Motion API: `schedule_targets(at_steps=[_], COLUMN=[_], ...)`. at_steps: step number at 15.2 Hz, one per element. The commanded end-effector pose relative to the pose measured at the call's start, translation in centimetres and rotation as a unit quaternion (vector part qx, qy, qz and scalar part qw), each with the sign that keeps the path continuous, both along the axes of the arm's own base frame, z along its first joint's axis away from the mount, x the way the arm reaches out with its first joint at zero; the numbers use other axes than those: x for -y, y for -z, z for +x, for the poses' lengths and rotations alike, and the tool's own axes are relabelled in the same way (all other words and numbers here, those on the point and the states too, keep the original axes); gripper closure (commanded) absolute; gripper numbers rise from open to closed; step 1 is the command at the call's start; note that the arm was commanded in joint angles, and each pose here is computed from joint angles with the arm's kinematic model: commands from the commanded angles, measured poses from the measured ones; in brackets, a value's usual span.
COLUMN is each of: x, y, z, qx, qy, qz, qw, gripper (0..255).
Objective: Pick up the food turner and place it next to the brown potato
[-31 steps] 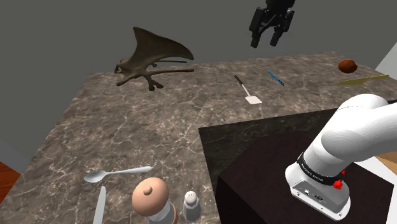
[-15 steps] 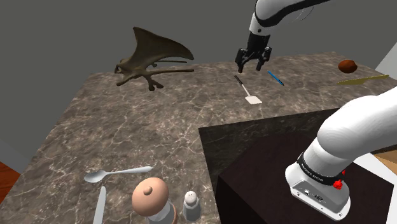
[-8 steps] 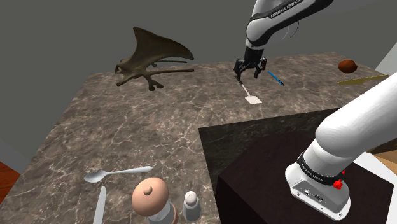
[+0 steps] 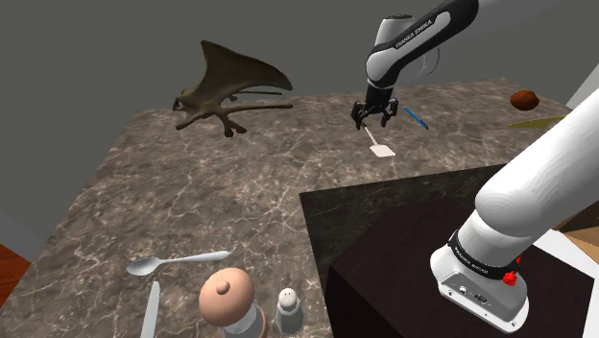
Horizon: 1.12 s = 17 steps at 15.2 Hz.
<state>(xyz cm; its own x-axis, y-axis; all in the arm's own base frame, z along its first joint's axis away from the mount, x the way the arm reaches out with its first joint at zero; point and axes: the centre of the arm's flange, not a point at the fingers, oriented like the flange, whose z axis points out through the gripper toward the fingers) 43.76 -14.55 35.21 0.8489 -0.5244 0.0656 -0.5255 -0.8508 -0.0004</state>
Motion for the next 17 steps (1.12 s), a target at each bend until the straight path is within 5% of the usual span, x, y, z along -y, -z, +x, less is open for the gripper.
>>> schedule_targets(at_steps=[1,9,10,17], x=[0.03,0.03,0.03,0.03], y=[1.37,1.36,1.36,1.36], z=[0.1,0.1,0.1,0.1], qx=[0.0,0.0,0.0,0.0], qy=[0.0,0.0,0.0,0.0], qz=[0.0,0.0,0.0,0.0], qw=[1.0,1.0,1.0,1.0], gripper=[0,0,255,255])
